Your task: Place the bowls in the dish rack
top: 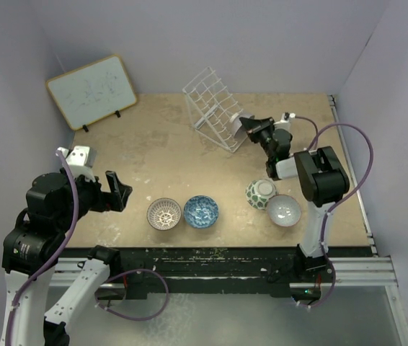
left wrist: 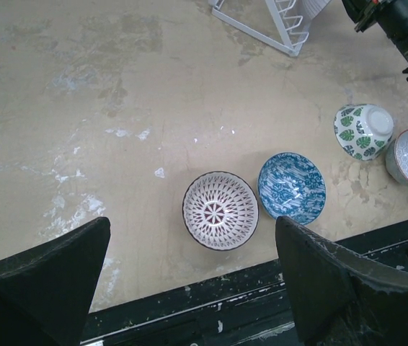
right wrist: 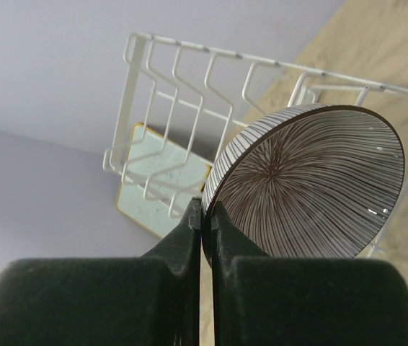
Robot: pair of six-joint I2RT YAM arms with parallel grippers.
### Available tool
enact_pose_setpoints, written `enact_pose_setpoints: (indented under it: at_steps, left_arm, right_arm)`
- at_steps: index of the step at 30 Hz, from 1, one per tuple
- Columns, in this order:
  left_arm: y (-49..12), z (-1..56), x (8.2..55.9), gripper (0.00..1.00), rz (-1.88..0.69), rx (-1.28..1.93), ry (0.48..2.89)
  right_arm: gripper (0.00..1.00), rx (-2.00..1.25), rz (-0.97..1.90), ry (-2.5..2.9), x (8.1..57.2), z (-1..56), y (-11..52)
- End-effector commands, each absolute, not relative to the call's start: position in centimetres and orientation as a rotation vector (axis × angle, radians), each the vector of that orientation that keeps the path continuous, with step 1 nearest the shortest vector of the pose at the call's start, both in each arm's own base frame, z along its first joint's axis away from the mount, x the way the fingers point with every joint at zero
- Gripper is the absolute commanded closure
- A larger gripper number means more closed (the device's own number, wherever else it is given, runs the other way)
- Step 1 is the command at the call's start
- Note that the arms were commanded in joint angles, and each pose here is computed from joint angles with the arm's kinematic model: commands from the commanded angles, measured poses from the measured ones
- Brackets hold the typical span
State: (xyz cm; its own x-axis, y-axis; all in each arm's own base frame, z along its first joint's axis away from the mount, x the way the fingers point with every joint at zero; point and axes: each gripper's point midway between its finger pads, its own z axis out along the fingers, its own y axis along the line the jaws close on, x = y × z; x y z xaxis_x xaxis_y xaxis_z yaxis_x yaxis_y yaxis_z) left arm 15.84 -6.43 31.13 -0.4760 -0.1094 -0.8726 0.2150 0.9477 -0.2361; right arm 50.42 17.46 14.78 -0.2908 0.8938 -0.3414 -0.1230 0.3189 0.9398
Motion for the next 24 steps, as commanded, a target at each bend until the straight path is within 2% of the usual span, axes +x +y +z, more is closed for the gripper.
enact_pose_setpoints:
  at_steps: [1, 6, 13, 24]
  left_arm:
    - [-6.5, 31.7, 16.7, 0.01, -0.373, 0.083, 1.999]
    - [-6.6, 31.4, 16.9, 0.01, -0.375, 0.083, 2.006]
    - [-6.6, 31.4, 17.0, 0.01, -0.373, 0.088, 2.007]
    - [-6.9, 31.0, 17.6, 0.01, -0.376, 0.085, 2.020]
  right_arm:
    - [1.00, 0.513, 1.332, 1.405, 53.0, 20.5, 17.8]
    - [1.00, 0.421, 1.399, 1.388, 51.5, 21.8, 18.4]
    - [1.00, 0.239, 1.564, 1.210, 48.3, 27.2, 18.5]
    - [1.00, 0.279, 1.620, 1.179, 49.6, 25.4, 17.4]
